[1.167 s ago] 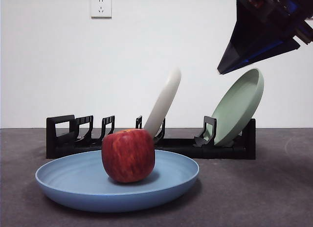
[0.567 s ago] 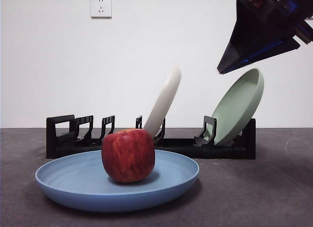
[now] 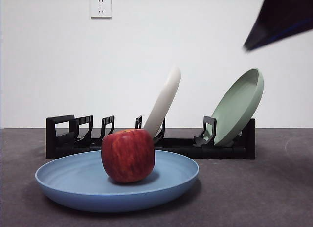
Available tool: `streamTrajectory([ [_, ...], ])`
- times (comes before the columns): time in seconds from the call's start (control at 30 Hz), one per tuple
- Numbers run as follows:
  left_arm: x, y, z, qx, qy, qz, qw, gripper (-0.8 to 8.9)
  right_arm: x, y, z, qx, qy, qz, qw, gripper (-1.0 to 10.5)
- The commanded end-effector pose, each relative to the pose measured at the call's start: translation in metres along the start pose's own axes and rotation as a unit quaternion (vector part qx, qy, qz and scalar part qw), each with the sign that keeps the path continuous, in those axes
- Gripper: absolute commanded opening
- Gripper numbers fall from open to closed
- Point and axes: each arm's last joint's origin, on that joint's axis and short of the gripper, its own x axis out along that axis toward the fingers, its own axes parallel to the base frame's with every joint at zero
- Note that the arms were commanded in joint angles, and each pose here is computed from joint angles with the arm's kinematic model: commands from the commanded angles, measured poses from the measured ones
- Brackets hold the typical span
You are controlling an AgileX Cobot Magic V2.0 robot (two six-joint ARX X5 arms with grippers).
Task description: Take the blue plate from the plate rack,put the plate on the table,take the apple from the table,put the apple in the plate
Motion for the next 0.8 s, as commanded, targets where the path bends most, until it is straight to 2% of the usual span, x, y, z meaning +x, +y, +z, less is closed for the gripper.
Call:
streamTrajectory([
  [0.03,0.001,0.0,-0.004,-0.002,0.003,0.002,1.0,-0.01,-0.025,-0.013,-0.003,-0.014,-0.053,-0.04,0.998,-0.2],
  [0.1,0.001,0.0,-0.004,-0.002,0.003,0.002,1.0,-0.01,-0.048,-0.026,-0.008,0.01,-0.099,-0.089,0.991,-0.2],
  [0.17,0.001,0.0,-0.004,-0.002,0.003,0.002,1.0,-0.01,-0.067,-0.036,-0.018,0.037,-0.136,-0.149,0.979,-0.2],
  [0.33,0.001,0.0,-0.004,-0.002,0.003,0.002,1.0,-0.01,-0.078,-0.046,-0.055,0.051,-0.218,-0.215,0.951,-0.2],
  [0.4,0.001,0.0,-0.004,-0.002,0.003,0.002,1.0,-0.01,-0.072,-0.046,-0.067,0.049,-0.232,-0.224,0.945,-0.2],
  [0.57,0.001,0.0,-0.004,-0.002,0.003,0.002,1.0,-0.01,-0.051,-0.048,-0.098,0.06,-0.253,-0.221,0.94,-0.2],
  [0.8,0.001,0.0,-0.004,-0.002,0.003,0.002,1.0,-0.01,-0.023,-0.049,-0.136,0.095,-0.248,-0.205,0.942,-0.2],
])
